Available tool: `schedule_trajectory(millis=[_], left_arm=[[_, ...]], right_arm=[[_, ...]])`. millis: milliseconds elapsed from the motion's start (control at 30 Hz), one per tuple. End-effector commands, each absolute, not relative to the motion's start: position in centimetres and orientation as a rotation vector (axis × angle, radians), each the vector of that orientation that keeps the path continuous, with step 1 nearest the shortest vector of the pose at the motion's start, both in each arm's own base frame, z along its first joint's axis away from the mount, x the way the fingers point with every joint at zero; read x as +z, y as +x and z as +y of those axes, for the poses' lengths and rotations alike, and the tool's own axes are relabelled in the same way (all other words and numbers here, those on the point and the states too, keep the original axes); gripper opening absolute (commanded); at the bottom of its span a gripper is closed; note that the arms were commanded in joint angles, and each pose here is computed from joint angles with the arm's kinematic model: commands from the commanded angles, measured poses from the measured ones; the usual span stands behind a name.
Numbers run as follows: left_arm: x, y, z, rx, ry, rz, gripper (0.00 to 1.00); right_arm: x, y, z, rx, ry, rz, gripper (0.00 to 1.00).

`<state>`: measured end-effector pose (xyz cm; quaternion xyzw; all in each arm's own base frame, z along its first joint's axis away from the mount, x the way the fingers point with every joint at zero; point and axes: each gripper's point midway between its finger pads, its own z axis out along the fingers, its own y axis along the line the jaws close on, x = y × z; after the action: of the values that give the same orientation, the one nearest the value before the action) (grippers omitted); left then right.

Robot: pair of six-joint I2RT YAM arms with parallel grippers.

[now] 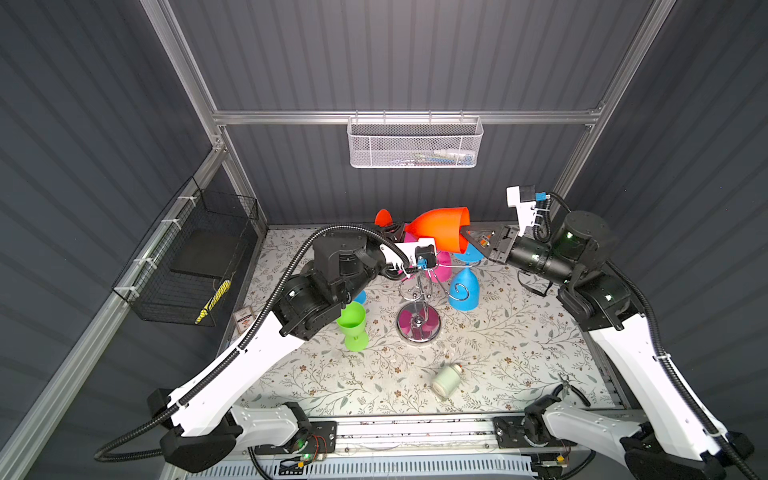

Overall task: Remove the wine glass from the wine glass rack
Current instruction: 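Carry the red glass away with the right gripper while the left gripper opens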

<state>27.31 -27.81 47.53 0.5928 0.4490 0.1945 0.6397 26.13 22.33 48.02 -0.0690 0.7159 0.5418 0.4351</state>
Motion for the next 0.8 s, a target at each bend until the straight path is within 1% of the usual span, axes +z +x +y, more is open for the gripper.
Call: schedule_trajectory(millis=[0,67,100,233,333,533,567,633,767], left_arm=[[47.7,27.0,-28.3,0.477,1.395,0.969,0.00],[47.7,26.9,-28.4,0.469,1.395,0.967,0.00],[47.8,26.8,-28.3,0.464,1.388,0.967,0.02],[48.8,26.2,-28.1,0.409,1.340,0.969,0.28],[50.0,25.5,-27.8,0.354,1.285,0.965,0.46],[51.6,24.2,-26.4,0.257,1.183,0.989,0.71],[51.8,24.0,-26.1,0.244,1.164,0.994,0.73],[52.2,23.6,-25.6,0.206,1.133,1.008,0.76],[52.6,22.6,-24.5,0.130,1.074,1.037,0.81]], right_arm=[[49.6,25.3,22.5,1.368,-0.220,1.740,0.00],[49.6,25.4,22.6,1.365,-0.224,1.739,0.00],[49.6,25.5,22.5,1.362,-0.222,1.734,0.00],[50.0,25.7,22.3,1.355,-0.204,1.706,0.00],[50.4,25.9,22.2,1.351,-0.196,1.690,0.00],[52.7,26.7,21.3,1.280,-0.186,1.593,0.00],[53.3,26.8,20.9,1.260,-0.179,1.573,0.00],[53.5,28.7,20.4,1.207,-0.151,1.555,0.00],[55.4,30.9,16.9,1.076,-0.060,1.471,0.00]])
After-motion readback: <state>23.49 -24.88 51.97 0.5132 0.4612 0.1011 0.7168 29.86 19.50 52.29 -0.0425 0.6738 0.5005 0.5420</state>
